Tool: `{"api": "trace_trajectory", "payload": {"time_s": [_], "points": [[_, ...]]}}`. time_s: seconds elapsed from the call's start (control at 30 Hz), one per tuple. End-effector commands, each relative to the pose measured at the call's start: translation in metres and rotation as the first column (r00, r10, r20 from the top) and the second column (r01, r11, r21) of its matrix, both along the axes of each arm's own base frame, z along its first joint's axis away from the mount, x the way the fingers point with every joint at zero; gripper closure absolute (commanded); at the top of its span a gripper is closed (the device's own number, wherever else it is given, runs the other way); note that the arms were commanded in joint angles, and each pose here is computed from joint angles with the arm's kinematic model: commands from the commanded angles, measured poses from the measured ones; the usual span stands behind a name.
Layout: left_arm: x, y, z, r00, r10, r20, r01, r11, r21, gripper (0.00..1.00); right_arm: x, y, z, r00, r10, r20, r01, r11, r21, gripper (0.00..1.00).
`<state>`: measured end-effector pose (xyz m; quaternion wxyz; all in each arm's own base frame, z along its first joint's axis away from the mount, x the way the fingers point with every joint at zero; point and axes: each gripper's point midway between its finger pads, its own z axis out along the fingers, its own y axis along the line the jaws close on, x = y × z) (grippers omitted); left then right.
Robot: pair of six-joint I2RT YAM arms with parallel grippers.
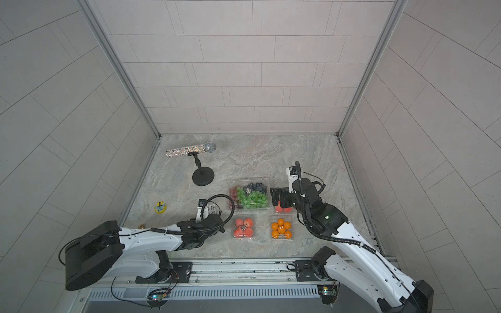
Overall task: Label fruit boxes
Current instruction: Pick up the label sticker from the center of the board, then adjust the label sticker.
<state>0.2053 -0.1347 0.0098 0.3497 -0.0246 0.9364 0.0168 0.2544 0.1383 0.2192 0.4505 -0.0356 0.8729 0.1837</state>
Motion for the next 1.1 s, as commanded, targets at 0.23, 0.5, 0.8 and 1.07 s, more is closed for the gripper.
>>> {"api": "trace_trajectory", "payload": {"time_s": [0.23,0.5,0.8,1.07], "points": [[-0.014,0.012,-0.004,0.996,-0.028,-0.080,0.033,0.997,0.064,0.60,-0.001,0.003,0.001,1.000,0.010,0.010,-0.010,1.000,0.029,0.01],[-0.001,0.002,0.037,0.996,-0.072,0.048,0.073,0.997,-0.013,0.65,-0.002,0.013,0.000,0.999,0.042,0.003,-0.042,0.997,0.059,0.02],[0.007,-0.028,0.106,0.936,-0.221,0.273,0.272,0.948,-0.165,0.65,-0.022,0.081,0.011,0.961,0.275,0.016,-0.271,0.932,0.240,0.04],[0.002,-0.065,0.191,0.770,-0.329,0.547,0.528,0.810,-0.255,0.65,-0.041,0.169,0.033,0.852,0.513,0.106,-0.508,0.760,0.406,0.08]]}}
